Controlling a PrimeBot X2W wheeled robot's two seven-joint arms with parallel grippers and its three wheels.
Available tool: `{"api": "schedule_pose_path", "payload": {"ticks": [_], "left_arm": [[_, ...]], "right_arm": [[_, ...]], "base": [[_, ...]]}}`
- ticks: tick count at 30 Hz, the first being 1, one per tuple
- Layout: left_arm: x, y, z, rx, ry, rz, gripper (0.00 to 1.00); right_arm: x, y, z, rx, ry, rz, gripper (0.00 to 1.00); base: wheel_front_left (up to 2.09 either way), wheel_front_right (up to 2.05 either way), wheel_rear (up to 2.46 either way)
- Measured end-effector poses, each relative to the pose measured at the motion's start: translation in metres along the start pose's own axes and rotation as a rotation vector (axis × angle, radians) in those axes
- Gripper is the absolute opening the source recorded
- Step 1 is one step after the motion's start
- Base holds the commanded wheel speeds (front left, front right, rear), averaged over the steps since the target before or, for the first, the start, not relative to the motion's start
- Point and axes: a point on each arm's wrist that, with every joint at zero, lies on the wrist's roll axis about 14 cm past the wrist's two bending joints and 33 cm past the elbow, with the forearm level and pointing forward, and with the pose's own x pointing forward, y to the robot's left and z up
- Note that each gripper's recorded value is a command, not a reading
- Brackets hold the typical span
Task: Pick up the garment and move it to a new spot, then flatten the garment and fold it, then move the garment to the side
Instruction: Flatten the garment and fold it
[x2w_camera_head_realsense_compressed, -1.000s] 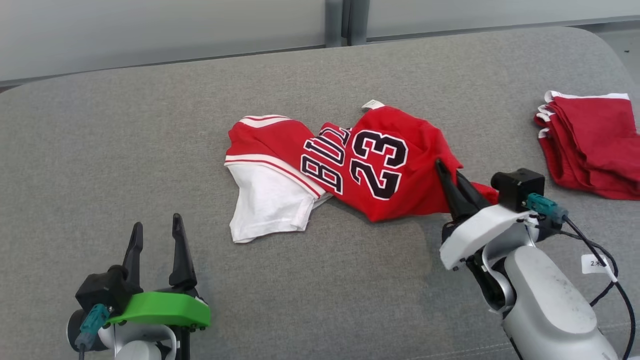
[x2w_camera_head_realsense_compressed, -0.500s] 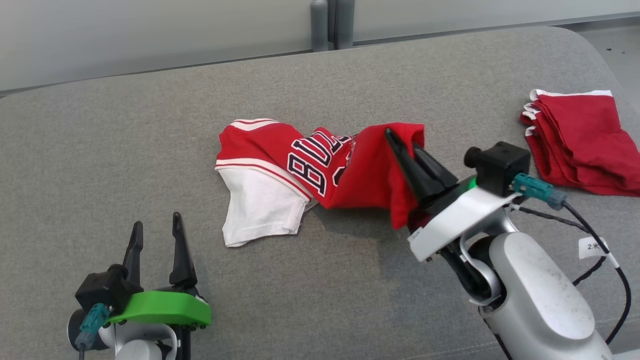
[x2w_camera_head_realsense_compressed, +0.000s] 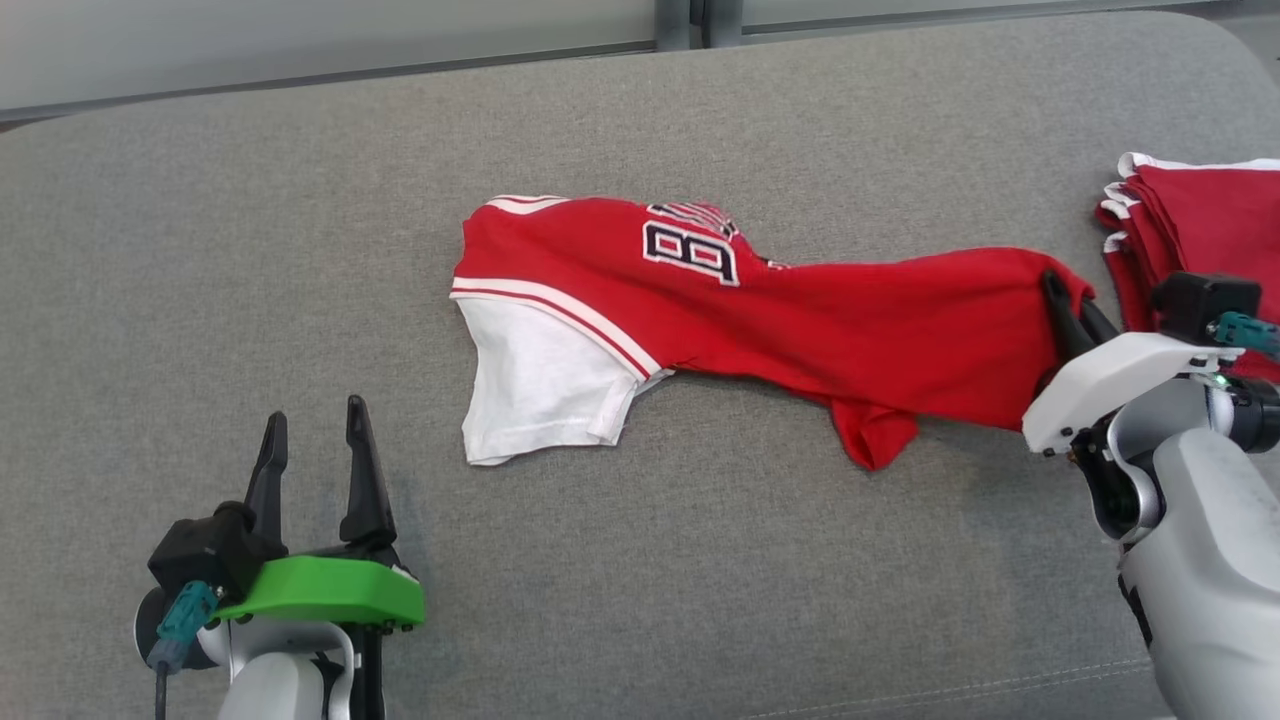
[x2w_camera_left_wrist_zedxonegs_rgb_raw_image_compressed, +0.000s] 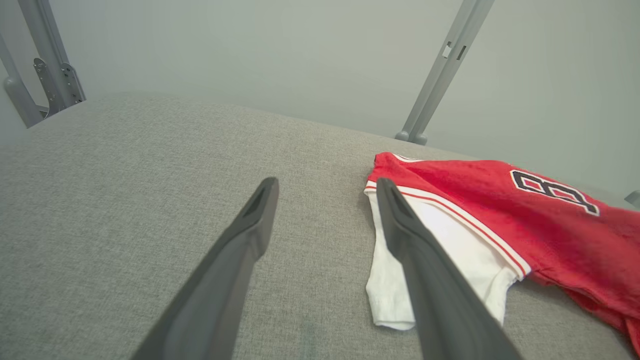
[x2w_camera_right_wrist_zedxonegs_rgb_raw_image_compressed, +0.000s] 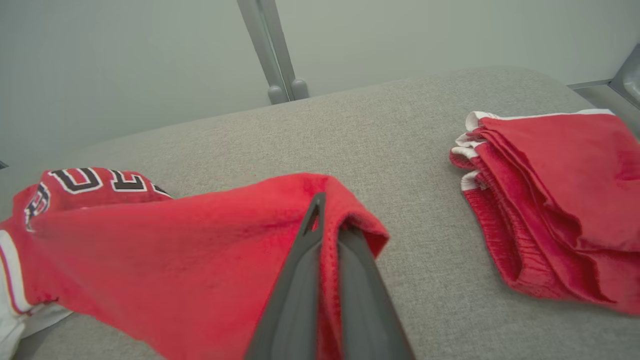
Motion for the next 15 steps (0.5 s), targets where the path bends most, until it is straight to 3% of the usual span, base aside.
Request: {"api": "schedule_pose_path", "payload": {"ticks": [4, 12, 13, 14, 15], "left_arm": [[0.003, 0.002, -0.005, 0.005, 0.013, 0.001, 1.00], [0.008, 0.004, -0.010, 0.010, 0.027, 0.002, 1.00], [0.008, 0.004, -0.011, 0.012, 0.028, 0.000, 1.00], [0.009, 0.004, -0.012, 0.014, 0.031, 0.000, 1.00], [0.009, 0.005, -0.013, 0.015, 0.035, 0.001, 1.00]], "right_arm": [[0.015, -0.019, -0.004, -0.005, 0.023, -0.053, 0.00], [0.037, -0.023, -0.020, -0.029, 0.092, -0.068, 0.00], [0.040, -0.025, -0.022, -0.041, 0.100, -0.070, 0.03], [0.041, -0.027, -0.022, -0.051, 0.099, -0.074, 0.13], [0.043, -0.029, -0.022, -0.055, 0.097, -0.078, 0.39]], "base": [[0.00, 0.00, 0.00], [0.00, 0.00, 0.00], [0.00, 0.00, 0.00], [0.00, 0.00, 0.00], [0.00, 0.00, 0.00]]}}
